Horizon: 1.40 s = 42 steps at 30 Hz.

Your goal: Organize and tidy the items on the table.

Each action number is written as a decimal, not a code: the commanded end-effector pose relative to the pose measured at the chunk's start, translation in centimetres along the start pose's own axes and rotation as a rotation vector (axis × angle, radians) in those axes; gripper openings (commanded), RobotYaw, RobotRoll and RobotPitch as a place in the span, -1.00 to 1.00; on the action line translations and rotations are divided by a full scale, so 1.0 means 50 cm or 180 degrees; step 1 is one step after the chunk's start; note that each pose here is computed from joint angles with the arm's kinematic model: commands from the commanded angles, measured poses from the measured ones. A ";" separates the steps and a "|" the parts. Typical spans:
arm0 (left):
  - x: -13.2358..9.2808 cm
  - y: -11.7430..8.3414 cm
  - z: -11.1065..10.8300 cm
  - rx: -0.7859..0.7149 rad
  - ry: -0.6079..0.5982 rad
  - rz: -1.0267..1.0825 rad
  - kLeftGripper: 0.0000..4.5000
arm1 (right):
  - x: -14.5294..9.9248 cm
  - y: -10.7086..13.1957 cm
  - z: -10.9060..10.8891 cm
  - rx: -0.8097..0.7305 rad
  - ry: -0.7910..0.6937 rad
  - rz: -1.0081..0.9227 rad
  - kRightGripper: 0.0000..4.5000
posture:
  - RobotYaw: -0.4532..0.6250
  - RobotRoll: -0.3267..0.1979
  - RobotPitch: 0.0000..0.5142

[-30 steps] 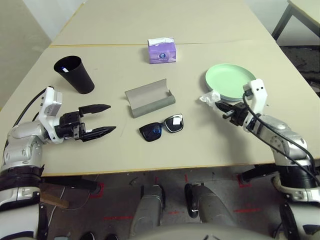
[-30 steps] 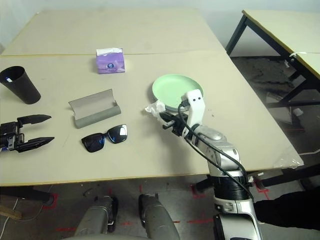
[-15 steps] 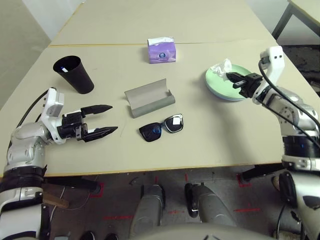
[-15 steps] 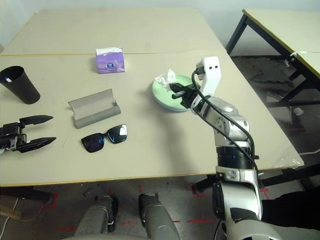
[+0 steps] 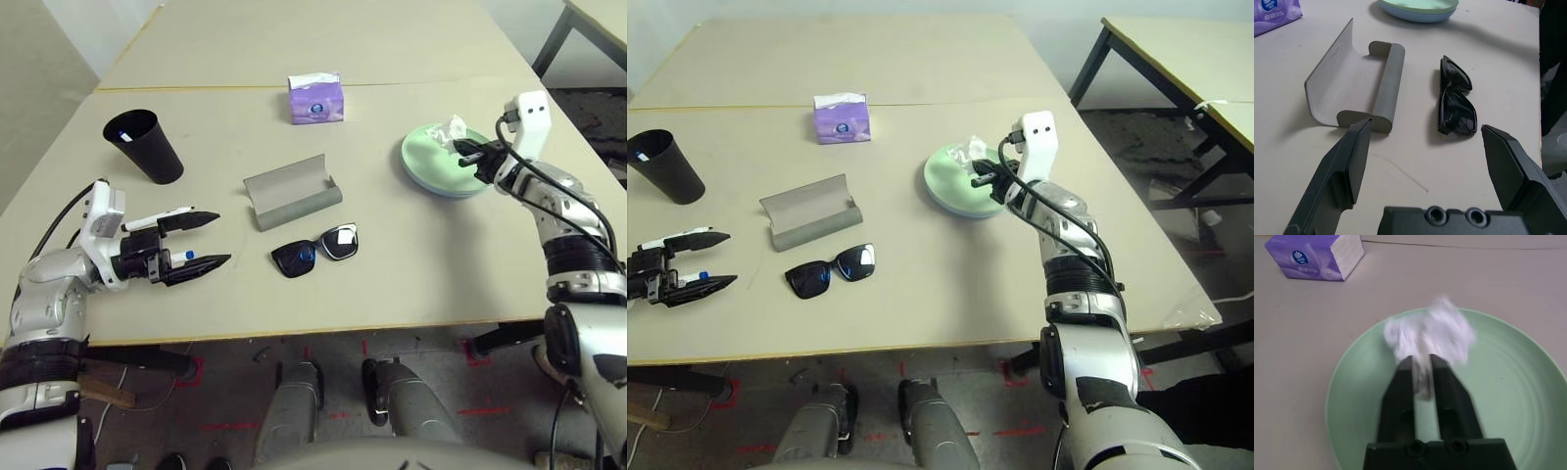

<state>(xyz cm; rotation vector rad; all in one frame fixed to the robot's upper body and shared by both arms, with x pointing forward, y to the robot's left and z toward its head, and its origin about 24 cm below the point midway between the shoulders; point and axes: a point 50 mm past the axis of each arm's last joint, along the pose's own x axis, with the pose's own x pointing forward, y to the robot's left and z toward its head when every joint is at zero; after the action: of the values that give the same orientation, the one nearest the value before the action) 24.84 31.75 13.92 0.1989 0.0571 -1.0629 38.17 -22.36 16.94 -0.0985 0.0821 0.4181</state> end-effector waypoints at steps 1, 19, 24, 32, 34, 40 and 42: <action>-0.001 -0.002 -0.001 -0.0017 0.0021 -0.0004 1.00 | -0.009 -0.006 0.000 -0.0046 0.0025 -0.0006 -0.06 | -0.11 0.25 -0.35; -0.015 0.008 0.002 -0.0010 0.0145 -0.0141 1.00 | -0.180 0.104 0.081 -0.0548 0.0654 0.1383 0.99 | -0.19 0.25 -0.31; -0.027 0.002 0.001 0.0026 0.0245 -0.0293 1.00 | -0.155 0.163 0.134 -0.0801 0.0731 0.1538 0.99 | -0.18 0.25 -0.31; -0.069 -0.013 0.005 0.0148 0.0419 -0.0304 1.00 | -0.087 0.278 0.156 -0.0983 0.1068 0.1829 0.99 | -0.09 0.25 -0.33; -0.085 -0.015 0.006 0.0149 0.0481 -0.0264 1.00 | -0.083 0.297 0.145 -0.1081 0.1239 0.1958 0.99 | -0.07 0.25 -0.33; -0.101 -0.018 0.009 0.0153 0.0500 -0.0189 1.00 | -0.076 0.347 0.106 -0.1450 0.1560 0.2251 0.99 | -0.05 0.25 -0.34; -0.101 -0.019 0.008 0.0146 0.0490 -0.0178 1.00 | -0.071 0.370 0.105 -0.1635 0.1596 0.2349 0.99 | -0.05 0.25 -0.33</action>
<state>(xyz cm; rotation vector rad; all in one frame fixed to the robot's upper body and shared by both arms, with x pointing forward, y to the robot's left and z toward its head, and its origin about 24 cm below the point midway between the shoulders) 21.83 35.42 14.97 0.3192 0.1751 -1.1038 28.19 -7.25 21.10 -0.6309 0.5241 1.1123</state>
